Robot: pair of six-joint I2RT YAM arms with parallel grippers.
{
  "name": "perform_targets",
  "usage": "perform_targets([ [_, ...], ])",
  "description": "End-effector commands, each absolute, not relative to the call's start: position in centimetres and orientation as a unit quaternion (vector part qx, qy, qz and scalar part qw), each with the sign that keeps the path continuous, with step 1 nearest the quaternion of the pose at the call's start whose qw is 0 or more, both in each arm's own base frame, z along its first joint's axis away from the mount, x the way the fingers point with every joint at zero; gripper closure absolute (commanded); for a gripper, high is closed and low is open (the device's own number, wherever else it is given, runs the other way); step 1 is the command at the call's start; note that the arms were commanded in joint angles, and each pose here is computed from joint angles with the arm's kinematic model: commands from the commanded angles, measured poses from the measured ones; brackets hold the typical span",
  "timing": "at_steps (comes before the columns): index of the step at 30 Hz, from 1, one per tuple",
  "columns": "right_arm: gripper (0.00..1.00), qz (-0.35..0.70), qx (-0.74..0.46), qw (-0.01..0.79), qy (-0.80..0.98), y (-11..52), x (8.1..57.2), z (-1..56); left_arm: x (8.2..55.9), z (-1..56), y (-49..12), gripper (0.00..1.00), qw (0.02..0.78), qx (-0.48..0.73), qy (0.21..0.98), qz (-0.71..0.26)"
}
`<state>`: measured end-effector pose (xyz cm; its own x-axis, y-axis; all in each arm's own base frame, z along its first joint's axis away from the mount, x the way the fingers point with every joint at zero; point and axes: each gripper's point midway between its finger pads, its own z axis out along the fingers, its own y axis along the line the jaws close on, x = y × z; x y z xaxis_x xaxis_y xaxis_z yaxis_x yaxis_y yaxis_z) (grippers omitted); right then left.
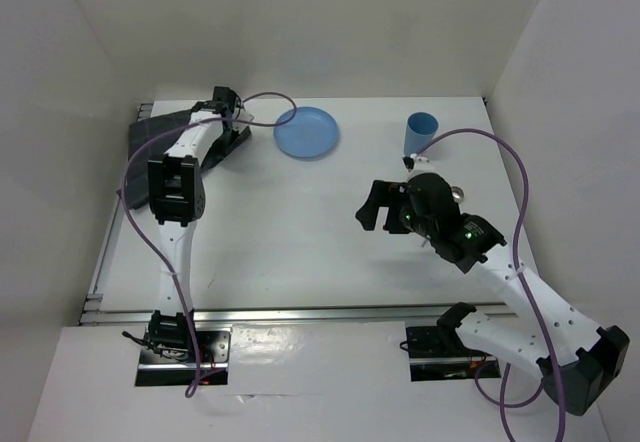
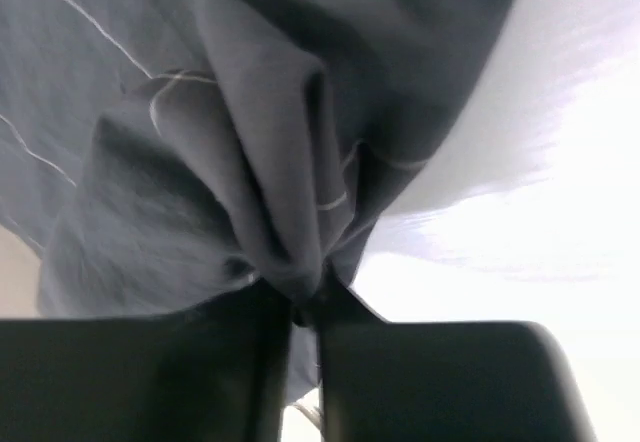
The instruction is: Set the dinner table for one person
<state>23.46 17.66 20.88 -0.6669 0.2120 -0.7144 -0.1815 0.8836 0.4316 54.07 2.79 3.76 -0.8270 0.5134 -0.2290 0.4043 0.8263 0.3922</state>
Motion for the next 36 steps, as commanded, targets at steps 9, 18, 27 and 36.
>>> perform_targets([
  [9, 0.0, 0.275, -0.032, 0.439, 0.855, 20.9, 26.4, 24.0, 53.6, 28.9, -2.3, 1.0, 0.442, 0.256, 0.854, 0.095],
  [18, 0.0, 0.274, -0.01, 0.475, 0.836, 20.6, 27.7, 26.4, 37.6, 34.9, -11.2, 1.0, 0.461, 0.454, 0.756, -0.101],
  [27, 0.0, 0.244, 0.0, 0.437, 0.866, 19.5, 26.5, 22.8, 30.3, 22.8, -12.2, 0.22, 0.357, 0.486, 0.78, -0.169],
  [36, 0.0, 0.147, 0.014, 0.332, 0.932, 17.6, 25.2, 15.7, 32.0, 15.9, -8.2, 0.0, 0.288, 0.399, 0.866, -0.087],
])
